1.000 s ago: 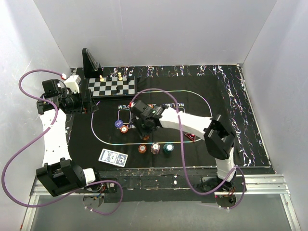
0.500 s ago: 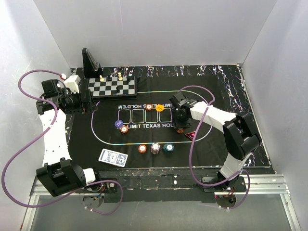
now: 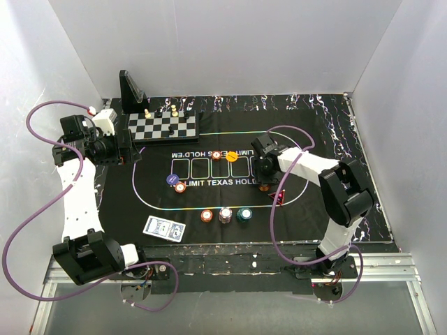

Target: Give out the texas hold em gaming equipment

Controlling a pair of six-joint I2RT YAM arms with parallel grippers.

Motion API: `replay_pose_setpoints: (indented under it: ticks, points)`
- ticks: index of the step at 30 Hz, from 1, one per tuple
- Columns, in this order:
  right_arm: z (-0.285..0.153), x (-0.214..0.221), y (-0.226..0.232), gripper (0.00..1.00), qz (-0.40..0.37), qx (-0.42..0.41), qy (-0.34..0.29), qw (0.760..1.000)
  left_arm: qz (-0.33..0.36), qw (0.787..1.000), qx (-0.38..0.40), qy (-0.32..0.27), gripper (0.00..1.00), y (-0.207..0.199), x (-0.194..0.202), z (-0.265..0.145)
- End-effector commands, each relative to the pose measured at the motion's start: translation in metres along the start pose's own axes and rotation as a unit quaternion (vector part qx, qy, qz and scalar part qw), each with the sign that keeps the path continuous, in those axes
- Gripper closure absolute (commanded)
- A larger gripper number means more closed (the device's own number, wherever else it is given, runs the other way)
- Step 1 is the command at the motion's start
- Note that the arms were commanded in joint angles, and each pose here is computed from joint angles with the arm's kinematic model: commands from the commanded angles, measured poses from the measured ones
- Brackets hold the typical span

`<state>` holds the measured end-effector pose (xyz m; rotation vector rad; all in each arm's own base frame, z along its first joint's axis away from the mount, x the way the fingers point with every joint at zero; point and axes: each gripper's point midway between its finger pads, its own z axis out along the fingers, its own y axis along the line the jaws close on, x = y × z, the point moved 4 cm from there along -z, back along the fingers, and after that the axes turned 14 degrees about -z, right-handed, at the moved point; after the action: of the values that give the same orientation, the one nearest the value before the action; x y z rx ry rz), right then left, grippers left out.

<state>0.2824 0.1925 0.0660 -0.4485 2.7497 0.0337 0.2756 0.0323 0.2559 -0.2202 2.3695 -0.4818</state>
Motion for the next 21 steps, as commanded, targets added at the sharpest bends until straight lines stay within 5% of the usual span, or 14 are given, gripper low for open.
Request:
replay_pose_setpoints:
  ticks: [1, 21]
  points:
    - [0.007, 0.008, -0.004, 0.89, 0.014, 0.008, -0.002, 1.000, 0.014, 1.000, -0.002, -0.022, 0.02, -0.004, -0.010, -0.011]
    - [-0.022, 0.070, -0.030, 0.91, 0.056, 0.055, 0.027, 0.997, 0.011, 1.000, 0.003, -0.020, 0.02, -0.004, -0.008, -0.009]
